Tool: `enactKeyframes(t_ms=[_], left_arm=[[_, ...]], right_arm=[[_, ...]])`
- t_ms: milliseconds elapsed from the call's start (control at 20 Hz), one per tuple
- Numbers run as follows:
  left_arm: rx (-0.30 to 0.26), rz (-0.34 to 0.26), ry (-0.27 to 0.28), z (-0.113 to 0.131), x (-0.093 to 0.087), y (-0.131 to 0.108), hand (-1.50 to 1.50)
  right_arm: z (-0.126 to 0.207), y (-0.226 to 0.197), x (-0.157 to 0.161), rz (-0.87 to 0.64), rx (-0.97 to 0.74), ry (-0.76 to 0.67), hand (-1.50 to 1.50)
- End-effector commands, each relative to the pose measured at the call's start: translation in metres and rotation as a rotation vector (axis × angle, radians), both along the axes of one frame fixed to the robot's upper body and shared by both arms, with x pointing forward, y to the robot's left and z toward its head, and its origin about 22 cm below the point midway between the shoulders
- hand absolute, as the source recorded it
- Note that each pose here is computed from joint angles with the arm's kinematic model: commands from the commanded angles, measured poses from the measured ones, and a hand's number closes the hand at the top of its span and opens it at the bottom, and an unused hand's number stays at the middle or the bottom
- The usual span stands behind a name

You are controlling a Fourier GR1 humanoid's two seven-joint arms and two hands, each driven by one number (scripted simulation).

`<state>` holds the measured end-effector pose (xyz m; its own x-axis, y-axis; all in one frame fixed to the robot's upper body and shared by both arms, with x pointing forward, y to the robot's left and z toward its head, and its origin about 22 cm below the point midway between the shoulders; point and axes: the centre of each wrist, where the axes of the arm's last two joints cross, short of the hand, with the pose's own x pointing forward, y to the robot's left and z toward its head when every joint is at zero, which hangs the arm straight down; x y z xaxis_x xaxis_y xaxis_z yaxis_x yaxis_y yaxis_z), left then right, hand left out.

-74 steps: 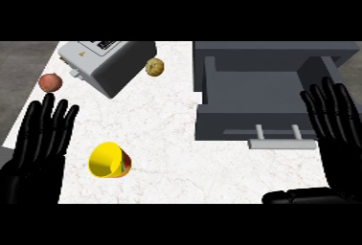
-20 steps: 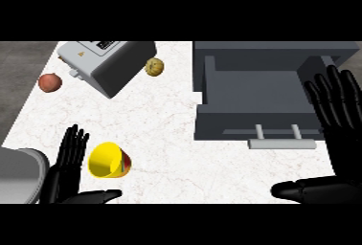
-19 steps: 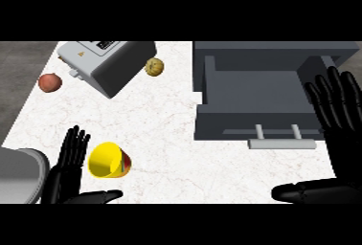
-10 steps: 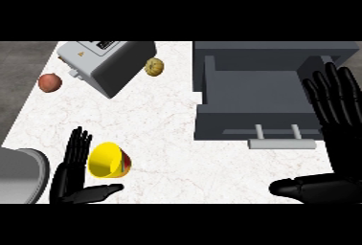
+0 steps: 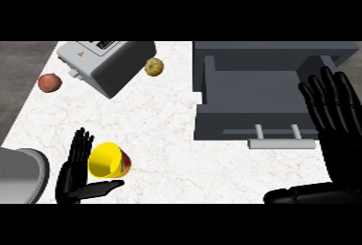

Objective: Pick up the cup, place it into the drawer and close the drawer

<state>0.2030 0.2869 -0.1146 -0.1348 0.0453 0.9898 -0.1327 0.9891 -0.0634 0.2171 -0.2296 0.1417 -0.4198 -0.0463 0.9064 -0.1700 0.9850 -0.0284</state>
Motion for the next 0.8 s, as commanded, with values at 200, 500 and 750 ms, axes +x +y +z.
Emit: enactKeyframes(t_ms=[200,500,750], left_arm=[[-0.014,-0.028,-0.016,-0.018,-0.003,-0.012,-1.5],[-0.06,-0.032,-0.017,-0.023,0.015,-0.002,-1.5],[-0.086,-0.05,-0.005,-0.029,0.019,-0.015,-1.5]], right_arm=[[0.012,0.0,0.01,-0.002,0.015,-0.016,-1.5],[-0.005,-0.015,-0.013,0.001,0.0,-0.007,-1.5],[0.007,-0.013,0.004,0.011,-0.011,0.012,-1.5]])
